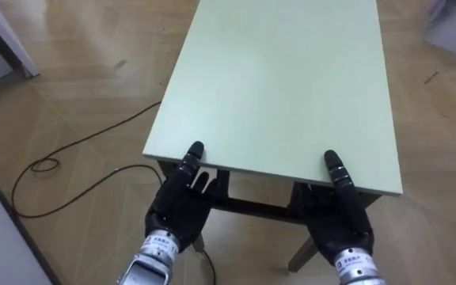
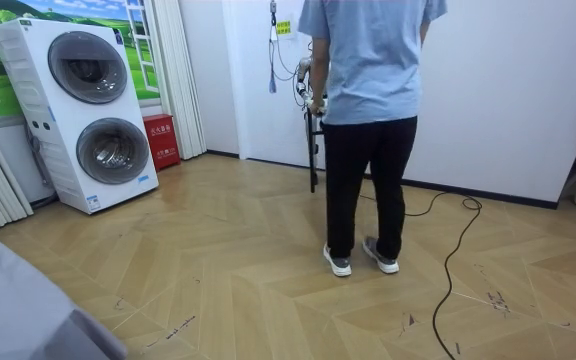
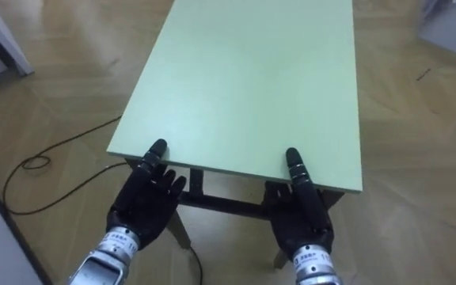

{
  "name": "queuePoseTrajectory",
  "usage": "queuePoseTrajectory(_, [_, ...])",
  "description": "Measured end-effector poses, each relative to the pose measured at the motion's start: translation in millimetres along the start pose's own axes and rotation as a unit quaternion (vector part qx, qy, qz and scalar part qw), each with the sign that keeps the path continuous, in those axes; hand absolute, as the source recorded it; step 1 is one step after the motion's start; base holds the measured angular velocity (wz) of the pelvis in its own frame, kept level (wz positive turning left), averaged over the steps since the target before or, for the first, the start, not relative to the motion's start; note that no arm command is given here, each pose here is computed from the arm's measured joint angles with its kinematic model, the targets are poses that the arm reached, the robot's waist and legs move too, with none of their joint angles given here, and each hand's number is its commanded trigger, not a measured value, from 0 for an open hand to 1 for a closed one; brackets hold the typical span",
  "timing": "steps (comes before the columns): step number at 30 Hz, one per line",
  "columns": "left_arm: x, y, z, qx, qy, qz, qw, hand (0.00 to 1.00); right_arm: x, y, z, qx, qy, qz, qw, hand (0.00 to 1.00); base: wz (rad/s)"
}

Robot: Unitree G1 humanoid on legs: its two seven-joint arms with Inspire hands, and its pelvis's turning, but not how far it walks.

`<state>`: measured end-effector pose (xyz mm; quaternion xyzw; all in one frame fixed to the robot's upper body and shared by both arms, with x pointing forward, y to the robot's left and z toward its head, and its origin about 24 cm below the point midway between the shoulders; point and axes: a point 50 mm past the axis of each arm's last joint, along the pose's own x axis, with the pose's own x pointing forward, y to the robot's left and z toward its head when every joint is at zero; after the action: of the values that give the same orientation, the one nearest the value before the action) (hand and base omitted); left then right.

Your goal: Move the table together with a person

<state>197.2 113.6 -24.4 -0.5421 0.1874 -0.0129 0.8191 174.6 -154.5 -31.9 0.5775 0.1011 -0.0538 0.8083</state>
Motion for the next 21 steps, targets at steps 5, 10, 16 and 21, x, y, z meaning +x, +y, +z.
queuePoseTrajectory(5, [6.5, -9.4, -4, 0.002, 0.009, -0.011, 1.000, 1.00, -1, -1, 7, -0.004, -0.021, 0.007, 1.000, 1.00, 0.56])
queuePoseTrajectory(10, [-2.8, 4.1, 0, -0.014, -0.004, -0.001, 1.000, 1.00, 6, 4, -1, 0.010, 0.009, 0.006, 1.000, 1.00, 0.16])
queuePoseTrajectory(16, [-0.3, 0.3, -5, -0.006, 0.024, -0.009, 1.000, 1.00, -3, -2, 5, 0.007, -0.013, -0.011, 1.000, 1.00, 0.81])
queuePoseTrajectory(21, [-4.0, 6.4, 0, -0.018, 0.008, 0.002, 1.000, 1.00, 5, 7, 1, -0.005, 0.005, -0.002, 1.000, 1.00, -0.14])
